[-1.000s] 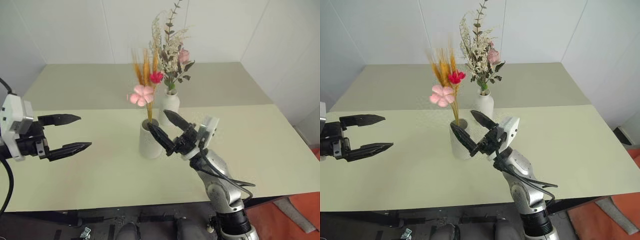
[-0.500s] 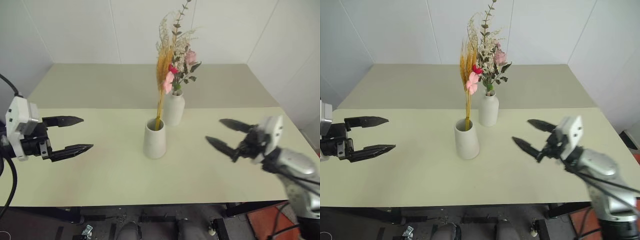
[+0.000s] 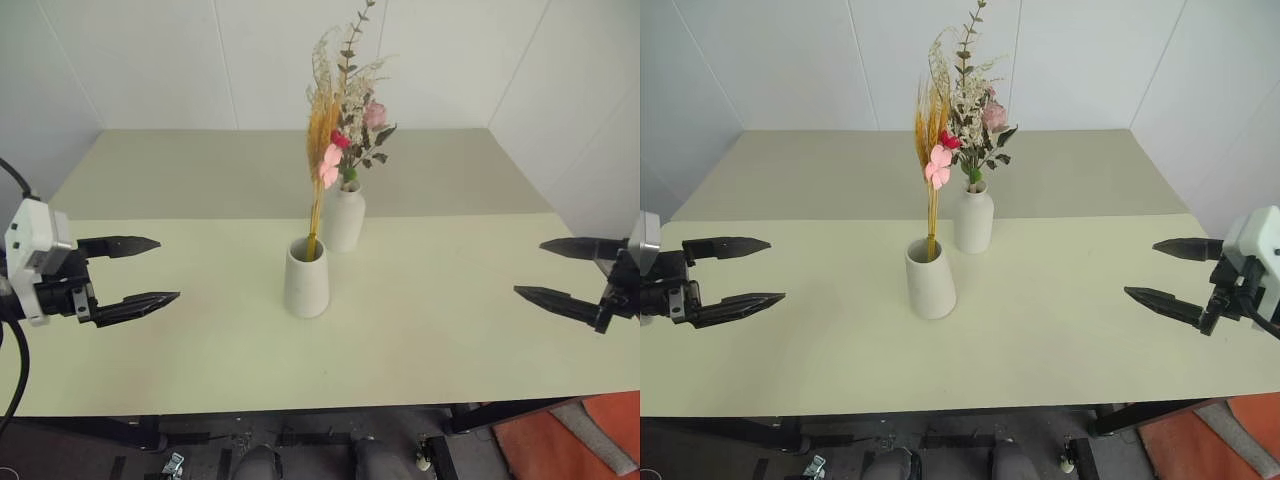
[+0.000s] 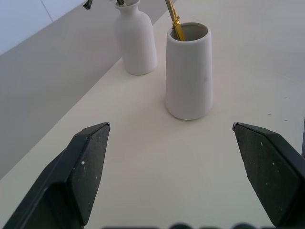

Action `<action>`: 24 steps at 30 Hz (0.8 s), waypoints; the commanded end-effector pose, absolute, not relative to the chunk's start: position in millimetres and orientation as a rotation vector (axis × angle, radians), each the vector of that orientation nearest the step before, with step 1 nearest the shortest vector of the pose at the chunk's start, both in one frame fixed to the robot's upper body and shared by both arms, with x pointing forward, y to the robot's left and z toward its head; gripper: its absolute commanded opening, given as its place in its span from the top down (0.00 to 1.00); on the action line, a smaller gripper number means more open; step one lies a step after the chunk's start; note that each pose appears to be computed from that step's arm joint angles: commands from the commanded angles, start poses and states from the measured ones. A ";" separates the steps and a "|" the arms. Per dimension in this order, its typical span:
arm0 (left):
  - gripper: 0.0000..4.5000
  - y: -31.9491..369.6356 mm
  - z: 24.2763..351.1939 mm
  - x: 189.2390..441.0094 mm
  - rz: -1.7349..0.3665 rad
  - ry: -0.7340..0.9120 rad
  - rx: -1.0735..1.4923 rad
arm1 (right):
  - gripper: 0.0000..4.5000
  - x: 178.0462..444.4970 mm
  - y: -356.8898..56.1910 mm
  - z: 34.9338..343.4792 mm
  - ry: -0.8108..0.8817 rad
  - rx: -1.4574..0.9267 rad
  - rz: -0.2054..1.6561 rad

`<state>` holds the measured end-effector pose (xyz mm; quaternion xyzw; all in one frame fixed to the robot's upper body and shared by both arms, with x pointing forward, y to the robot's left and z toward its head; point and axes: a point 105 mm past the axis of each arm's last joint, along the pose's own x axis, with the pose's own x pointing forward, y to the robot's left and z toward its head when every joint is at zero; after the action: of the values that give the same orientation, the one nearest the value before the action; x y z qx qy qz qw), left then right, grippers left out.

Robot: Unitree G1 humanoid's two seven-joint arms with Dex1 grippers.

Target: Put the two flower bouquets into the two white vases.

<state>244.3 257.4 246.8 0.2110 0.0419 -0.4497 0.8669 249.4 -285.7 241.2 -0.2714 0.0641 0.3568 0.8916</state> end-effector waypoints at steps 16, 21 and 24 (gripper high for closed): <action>0.00 269.4 261.3 239.6 -0.929 0.106 0.521 | 0.01 240.7 -278.5 248.5 0.144 -0.547 0.744; 0.00 276.4 263.0 237.5 -0.916 0.129 0.533 | 0.01 246.7 -271.1 248.1 0.130 -0.541 0.752; 0.00 272.8 260.7 234.8 -0.925 0.135 0.524 | 0.01 250.3 -267.6 243.1 0.128 -0.529 0.775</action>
<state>239.5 273.7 249.2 0.2320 0.0765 -0.4451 0.8615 249.3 -271.5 238.1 -0.2514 0.0780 0.3705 0.8908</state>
